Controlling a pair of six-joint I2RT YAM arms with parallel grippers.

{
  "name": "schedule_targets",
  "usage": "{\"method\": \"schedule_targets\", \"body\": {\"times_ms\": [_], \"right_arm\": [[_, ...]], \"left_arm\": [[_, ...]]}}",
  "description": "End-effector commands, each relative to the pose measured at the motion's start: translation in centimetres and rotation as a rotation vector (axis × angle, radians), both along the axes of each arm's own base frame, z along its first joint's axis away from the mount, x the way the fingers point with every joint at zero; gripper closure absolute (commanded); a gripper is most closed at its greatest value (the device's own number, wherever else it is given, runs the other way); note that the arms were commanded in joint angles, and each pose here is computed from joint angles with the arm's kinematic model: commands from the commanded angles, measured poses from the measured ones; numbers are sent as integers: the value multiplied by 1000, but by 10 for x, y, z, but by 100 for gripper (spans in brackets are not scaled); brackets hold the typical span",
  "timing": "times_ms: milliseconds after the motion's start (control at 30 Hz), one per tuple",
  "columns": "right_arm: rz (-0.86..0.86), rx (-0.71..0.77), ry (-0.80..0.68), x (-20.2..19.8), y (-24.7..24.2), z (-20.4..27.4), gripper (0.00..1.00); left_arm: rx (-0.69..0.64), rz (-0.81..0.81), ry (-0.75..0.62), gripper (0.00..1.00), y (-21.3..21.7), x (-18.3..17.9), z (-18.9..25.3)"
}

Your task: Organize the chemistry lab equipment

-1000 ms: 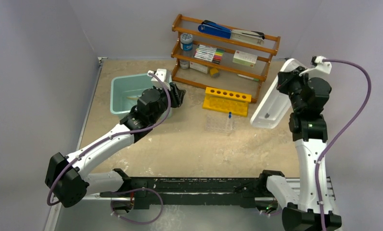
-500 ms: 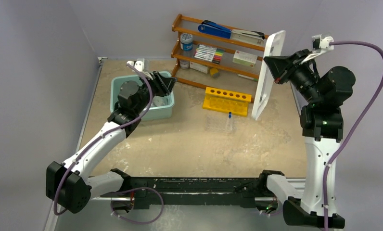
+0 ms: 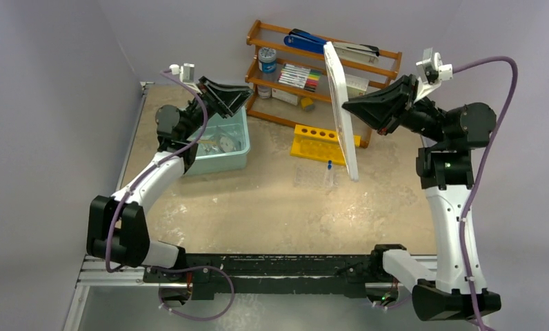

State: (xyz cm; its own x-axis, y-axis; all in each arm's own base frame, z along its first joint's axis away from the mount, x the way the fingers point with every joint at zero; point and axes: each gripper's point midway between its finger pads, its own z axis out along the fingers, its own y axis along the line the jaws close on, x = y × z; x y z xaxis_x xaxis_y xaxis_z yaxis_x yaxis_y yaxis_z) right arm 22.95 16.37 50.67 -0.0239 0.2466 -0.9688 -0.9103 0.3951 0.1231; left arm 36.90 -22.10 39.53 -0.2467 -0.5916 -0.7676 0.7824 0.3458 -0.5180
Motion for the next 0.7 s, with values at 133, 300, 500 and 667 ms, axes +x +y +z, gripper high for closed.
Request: {"method": "schedule_targets", "body": {"times_ms": [133,300,500,667], "right_arm": [[343,49,-210,-55,58,38,100],[508,94,-246,-80,82,48,100],[575,104,-265,-96,91,55,100],[575,107,-258,-94,92,50,100]], "left_arm": [[-35,-250,-256,59,-16,-36,53],[-33,-448,-394,58,-18,-65,46],[53,-468,-467,50,-16,-82,38],[76,-445,-532,42,-11,-104,41]]}}
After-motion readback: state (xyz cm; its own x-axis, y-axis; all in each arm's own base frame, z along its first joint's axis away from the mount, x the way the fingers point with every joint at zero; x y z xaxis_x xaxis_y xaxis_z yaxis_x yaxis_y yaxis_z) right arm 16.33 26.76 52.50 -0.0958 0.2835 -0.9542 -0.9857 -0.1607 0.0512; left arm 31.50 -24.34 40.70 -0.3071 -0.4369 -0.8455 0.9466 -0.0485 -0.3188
